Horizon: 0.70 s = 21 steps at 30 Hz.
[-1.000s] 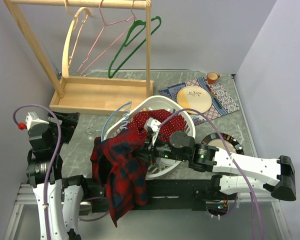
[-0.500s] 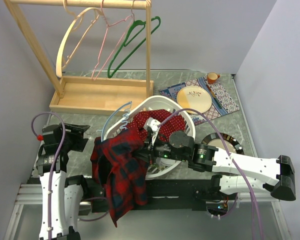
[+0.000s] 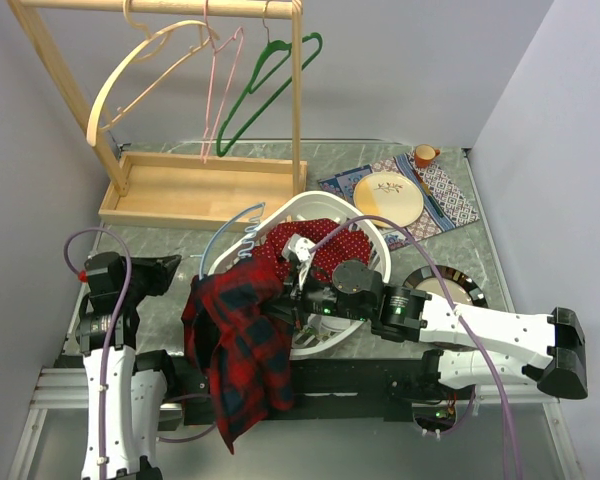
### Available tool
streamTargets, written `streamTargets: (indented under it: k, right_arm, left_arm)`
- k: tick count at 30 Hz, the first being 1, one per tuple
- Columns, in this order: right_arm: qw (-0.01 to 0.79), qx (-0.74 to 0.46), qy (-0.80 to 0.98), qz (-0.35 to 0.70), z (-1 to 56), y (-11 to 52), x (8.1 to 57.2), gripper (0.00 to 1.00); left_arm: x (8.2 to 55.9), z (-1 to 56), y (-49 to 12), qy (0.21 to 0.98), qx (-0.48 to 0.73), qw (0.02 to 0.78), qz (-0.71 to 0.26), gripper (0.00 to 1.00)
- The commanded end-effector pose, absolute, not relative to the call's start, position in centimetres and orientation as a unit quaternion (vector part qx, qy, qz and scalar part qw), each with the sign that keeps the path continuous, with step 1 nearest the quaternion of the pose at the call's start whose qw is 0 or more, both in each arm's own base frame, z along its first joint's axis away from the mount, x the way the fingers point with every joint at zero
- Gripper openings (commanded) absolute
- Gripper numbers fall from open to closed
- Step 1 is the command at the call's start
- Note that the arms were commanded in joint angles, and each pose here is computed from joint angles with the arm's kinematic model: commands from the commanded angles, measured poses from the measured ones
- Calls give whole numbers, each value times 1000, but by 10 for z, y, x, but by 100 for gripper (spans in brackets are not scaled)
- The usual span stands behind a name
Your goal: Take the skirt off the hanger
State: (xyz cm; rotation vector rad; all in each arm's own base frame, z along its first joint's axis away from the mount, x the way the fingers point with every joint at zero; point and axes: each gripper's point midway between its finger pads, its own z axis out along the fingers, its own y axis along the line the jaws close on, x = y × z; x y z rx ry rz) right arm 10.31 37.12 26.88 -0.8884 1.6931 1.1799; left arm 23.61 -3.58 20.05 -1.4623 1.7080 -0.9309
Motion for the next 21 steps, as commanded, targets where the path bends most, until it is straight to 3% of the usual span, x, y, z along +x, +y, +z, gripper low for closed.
streamTargets:
  k: [1, 9, 21]
  right_arm:
    - [483, -332, 630, 510, 330, 375, 108, 0]
    - [470, -349, 615, 528, 349, 383, 100, 0]
    - [448, -407, 546, 579, 404, 389, 69, 0]
  left_arm:
    - [242, 226, -35, 647, -542, 380, -379, 3]
    - [239, 288, -12, 614, -533, 466, -348, 1]
    - [196, 472, 21, 510, -454, 668, -296, 1]
